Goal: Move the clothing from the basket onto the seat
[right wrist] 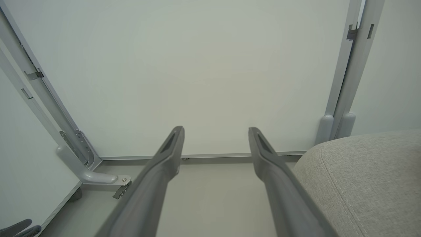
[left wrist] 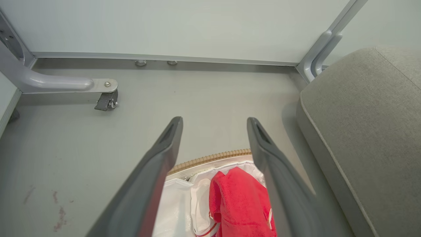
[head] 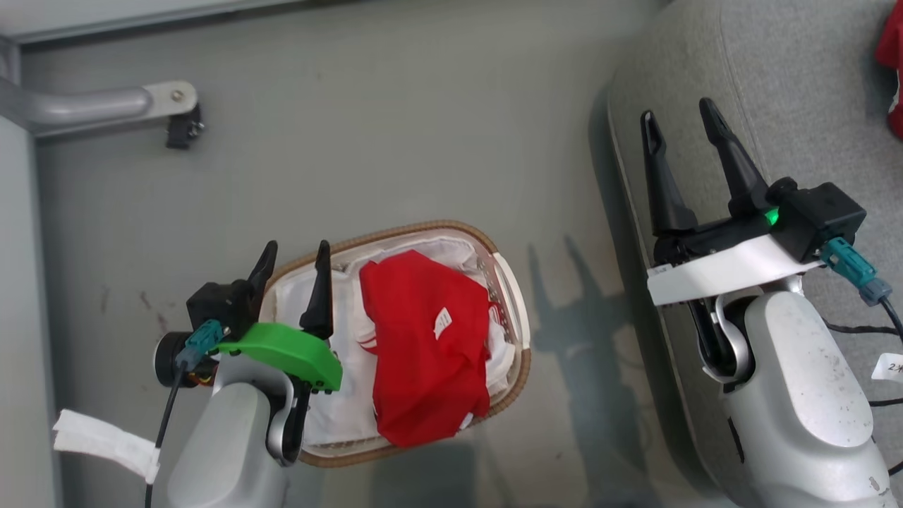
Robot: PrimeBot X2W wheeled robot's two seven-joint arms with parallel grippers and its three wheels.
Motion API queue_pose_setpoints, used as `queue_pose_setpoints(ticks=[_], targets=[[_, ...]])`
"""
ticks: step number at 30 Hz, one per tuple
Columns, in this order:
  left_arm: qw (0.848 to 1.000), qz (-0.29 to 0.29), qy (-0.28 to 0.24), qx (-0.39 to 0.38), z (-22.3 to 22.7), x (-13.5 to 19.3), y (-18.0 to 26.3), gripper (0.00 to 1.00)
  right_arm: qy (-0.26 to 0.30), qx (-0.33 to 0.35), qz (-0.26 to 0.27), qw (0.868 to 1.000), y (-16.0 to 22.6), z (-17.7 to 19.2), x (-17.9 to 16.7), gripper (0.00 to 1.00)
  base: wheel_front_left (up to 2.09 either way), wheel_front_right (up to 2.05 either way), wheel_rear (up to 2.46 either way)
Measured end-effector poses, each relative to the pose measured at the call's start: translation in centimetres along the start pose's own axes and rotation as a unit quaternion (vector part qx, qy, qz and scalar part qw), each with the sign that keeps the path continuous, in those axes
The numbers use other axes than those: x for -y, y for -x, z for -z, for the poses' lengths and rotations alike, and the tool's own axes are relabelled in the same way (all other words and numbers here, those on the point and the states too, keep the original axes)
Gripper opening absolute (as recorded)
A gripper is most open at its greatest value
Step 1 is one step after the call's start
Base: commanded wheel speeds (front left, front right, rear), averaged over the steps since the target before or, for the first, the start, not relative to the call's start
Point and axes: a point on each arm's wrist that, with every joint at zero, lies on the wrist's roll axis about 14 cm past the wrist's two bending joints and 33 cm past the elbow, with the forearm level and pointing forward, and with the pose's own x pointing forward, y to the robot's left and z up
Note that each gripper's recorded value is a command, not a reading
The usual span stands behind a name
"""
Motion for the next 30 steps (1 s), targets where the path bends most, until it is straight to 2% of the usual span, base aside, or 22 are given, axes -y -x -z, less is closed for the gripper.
queue_pose_setpoints(ticks=[9,18,24,30], targets=[[0.994,0.051,0.035,-0.091,6.6,1.9,-3.1,1.0,0.005,-0.032,0.029,0.999,-0.1,3.2,2.8,1.0,0.0,0.0,0.0],[0.978,0.067,0.062,-0.189,13.5,2.3,-3.0,1.0,0.017,-0.066,0.054,0.996,0.7,6.0,5.0,1.0,0.0,0.0,0.0],[0.967,0.089,0.083,-0.222,15.8,3.6,-3.0,1.0,0.019,-0.082,0.061,0.995,1.0,7.4,5.7,1.0,0.0,0.0,0.0],[0.959,0.091,0.076,-0.257,17.9,2.8,-2.7,1.0,0.014,-0.085,0.064,0.994,0.7,8.3,5.9,1.0,0.0,0.0,0.0]])
